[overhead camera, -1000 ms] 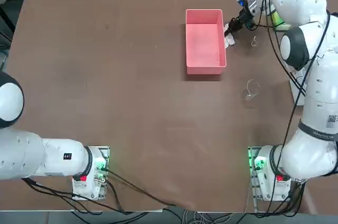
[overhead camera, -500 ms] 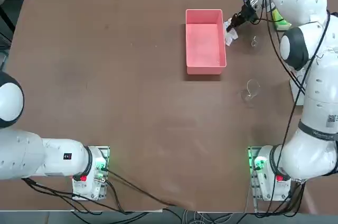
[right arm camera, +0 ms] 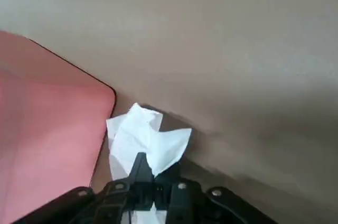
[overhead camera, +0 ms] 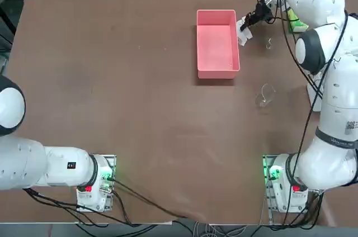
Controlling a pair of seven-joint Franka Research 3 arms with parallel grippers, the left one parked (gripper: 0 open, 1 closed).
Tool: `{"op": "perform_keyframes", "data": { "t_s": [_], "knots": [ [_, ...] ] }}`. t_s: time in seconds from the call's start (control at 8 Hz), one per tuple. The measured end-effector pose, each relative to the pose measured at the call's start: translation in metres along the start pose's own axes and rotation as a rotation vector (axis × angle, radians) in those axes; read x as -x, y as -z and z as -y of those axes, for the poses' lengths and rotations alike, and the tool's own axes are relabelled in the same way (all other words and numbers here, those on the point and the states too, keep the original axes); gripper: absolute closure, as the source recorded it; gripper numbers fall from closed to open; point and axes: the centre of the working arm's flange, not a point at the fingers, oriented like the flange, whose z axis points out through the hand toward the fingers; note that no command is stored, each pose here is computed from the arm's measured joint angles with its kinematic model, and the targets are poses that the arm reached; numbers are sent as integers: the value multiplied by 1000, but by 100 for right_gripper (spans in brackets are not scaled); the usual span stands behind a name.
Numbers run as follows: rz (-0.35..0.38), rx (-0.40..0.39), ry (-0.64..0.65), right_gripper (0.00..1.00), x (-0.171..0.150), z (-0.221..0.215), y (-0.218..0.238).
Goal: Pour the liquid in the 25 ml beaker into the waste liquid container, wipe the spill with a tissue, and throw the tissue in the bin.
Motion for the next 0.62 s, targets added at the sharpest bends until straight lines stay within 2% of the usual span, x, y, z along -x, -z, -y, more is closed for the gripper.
{"op": "perform_keyframes", "data": {
  "t_s": [0.62],
  "knots": [
    [8,13,-80,97,-3,13,-8]
  ]
}}
